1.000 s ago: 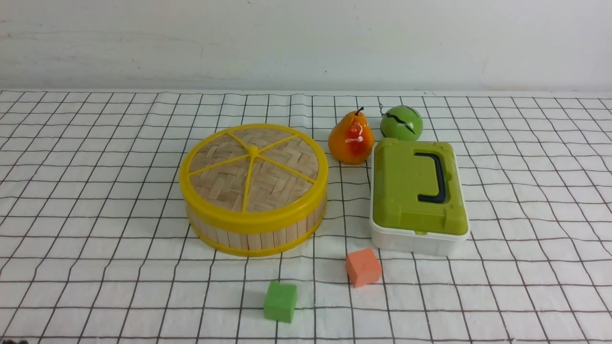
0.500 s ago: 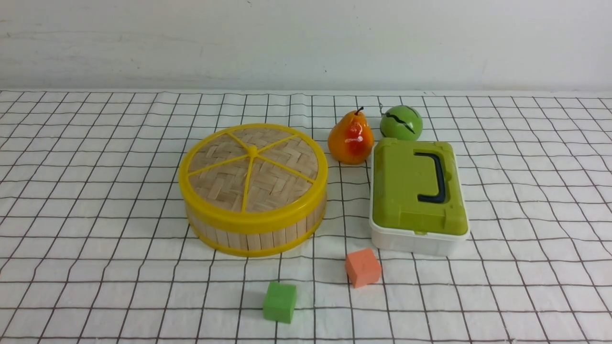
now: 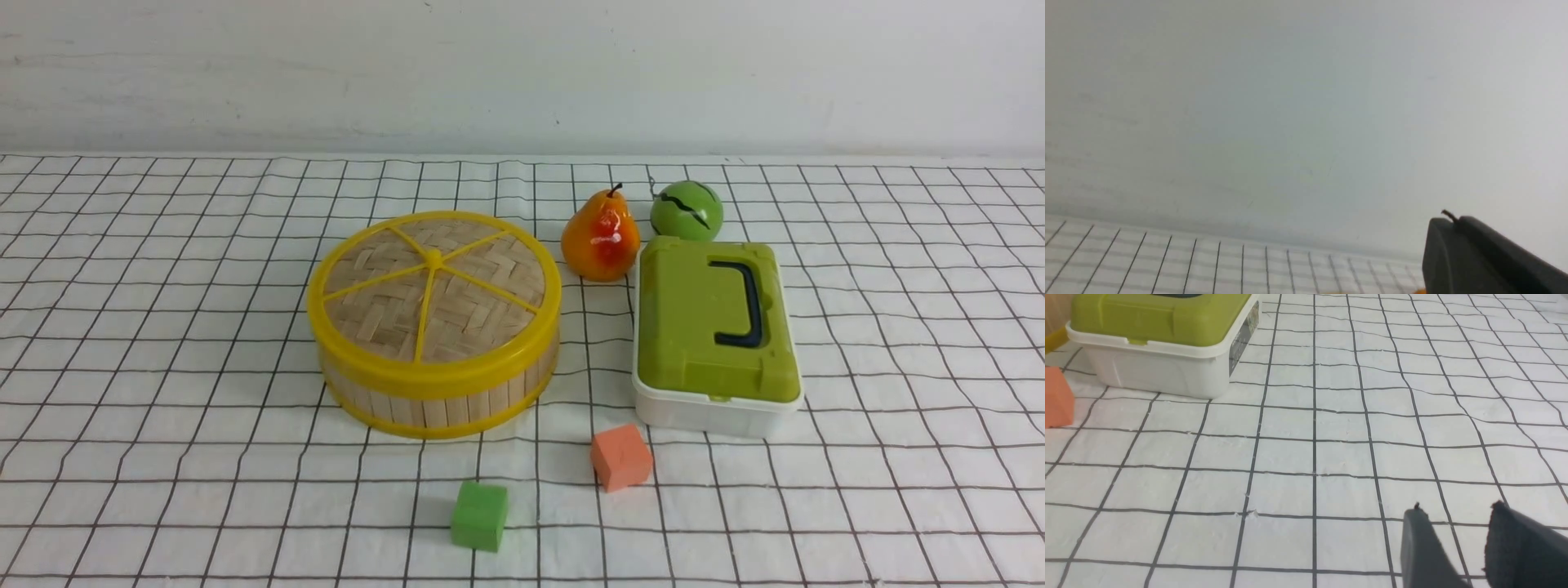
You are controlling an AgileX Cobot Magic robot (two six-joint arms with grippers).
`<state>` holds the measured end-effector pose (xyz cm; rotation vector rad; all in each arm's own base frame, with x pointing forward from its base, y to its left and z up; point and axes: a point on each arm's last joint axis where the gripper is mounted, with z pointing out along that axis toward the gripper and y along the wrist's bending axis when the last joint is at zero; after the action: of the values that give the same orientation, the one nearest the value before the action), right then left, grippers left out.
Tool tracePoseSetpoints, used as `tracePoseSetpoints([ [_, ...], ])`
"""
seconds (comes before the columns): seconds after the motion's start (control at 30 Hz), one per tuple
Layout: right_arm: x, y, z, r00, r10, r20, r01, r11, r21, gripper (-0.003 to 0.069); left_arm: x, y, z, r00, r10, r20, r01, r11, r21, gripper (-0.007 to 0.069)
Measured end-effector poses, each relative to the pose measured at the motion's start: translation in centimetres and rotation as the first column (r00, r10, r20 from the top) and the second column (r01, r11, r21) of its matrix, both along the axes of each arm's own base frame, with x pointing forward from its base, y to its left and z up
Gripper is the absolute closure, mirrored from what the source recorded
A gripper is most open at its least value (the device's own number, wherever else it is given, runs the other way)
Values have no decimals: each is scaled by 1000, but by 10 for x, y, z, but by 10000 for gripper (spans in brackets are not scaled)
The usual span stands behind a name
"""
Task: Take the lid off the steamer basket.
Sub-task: Use the left arm to lift the lid of the steamer
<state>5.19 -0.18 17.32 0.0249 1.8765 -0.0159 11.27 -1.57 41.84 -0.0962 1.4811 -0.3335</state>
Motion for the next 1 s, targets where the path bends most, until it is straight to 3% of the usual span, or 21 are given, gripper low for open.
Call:
tracePoseSetpoints([
  [0.1,0,0,0,1000,0,0,0,1000,0,419,56,-7,-14,980,2,-200,5,999,31,638],
  [0.2,0,0,0,1000,0,0,0,1000,0,419,103,-16,-33,903,-15,-429,25,1000,16,638],
  [0.23,0,0,0,1000,0,0,0,1000,0,419,106,-17,-34,897,-18,-442,27,1000,14,638],
  [0.27,0,0,0,1000,0,0,0,1000,0,419,130,-22,-43,832,-38,-553,44,999,-1,638],
  [0.33,0,0,0,1000,0,0,0,1000,0,419,153,-28,-44,786,-67,-615,71,997,-18,638],
  [0.47,0,0,0,1000,0,0,0,1000,0,419,189,-41,-48,714,-109,-691,137,990,-15,638],
  [0.63,0,0,0,1000,0,0,0,1000,0,419,242,-87,-56,616,-153,-773,283,959,36,638],
  [0.87,0,0,0,1000,0,0,0,1000,0,419,297,-132,-89,532,-43,-845,357,917,178,627],
  [1.0,0,0,0,1000,0,0,0,1000,0,419,314,-144,-102,524,7,-851,365,901,233,538],
])
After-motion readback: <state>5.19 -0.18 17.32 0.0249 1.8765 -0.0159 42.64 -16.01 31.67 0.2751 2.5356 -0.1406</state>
